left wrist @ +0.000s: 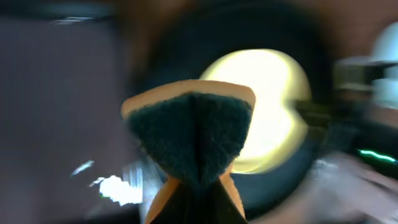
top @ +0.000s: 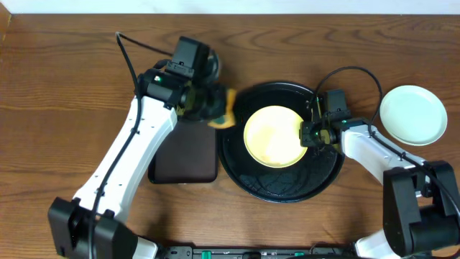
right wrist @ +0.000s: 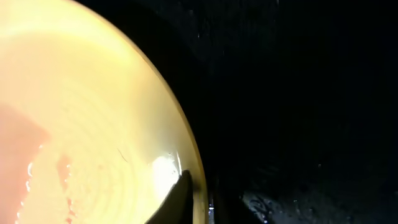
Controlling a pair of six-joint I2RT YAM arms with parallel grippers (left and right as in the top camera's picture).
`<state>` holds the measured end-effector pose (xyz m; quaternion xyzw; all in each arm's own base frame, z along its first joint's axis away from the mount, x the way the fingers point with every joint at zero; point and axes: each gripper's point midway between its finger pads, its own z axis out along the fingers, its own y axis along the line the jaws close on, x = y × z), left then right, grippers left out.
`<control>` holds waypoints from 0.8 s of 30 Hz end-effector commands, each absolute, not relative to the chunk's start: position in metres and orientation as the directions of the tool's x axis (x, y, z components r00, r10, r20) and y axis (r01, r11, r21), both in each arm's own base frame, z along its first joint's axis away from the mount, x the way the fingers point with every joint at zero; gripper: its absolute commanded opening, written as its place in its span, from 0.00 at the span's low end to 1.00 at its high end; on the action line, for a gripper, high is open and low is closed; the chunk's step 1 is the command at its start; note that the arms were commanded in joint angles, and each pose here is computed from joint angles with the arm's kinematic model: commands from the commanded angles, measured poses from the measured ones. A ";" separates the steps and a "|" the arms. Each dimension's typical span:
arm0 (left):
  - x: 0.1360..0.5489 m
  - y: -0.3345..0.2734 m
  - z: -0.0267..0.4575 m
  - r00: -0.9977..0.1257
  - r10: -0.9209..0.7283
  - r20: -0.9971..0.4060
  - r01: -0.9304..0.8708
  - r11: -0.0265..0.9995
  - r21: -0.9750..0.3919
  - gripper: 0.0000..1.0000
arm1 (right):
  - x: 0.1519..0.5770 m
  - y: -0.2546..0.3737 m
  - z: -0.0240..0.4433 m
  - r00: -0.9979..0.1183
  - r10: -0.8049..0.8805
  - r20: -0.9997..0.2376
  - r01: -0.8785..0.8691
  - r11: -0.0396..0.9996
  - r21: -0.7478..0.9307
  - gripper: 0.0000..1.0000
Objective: Clean dirty plates on tray and stack at the side
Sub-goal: 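Return the sponge to the small black tray with the left gripper, then lift the yellow plate off the round tray with the right gripper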
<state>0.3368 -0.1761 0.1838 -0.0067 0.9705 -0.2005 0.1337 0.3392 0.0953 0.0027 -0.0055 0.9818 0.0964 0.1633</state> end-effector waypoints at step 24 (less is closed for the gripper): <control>0.337 -0.089 0.063 -0.952 -0.086 -0.294 -0.101 0.994 0.037 0.09 | 0.375 0.060 0.118 -0.853 -0.089 -0.515 -0.049 0.995 -0.091 0.01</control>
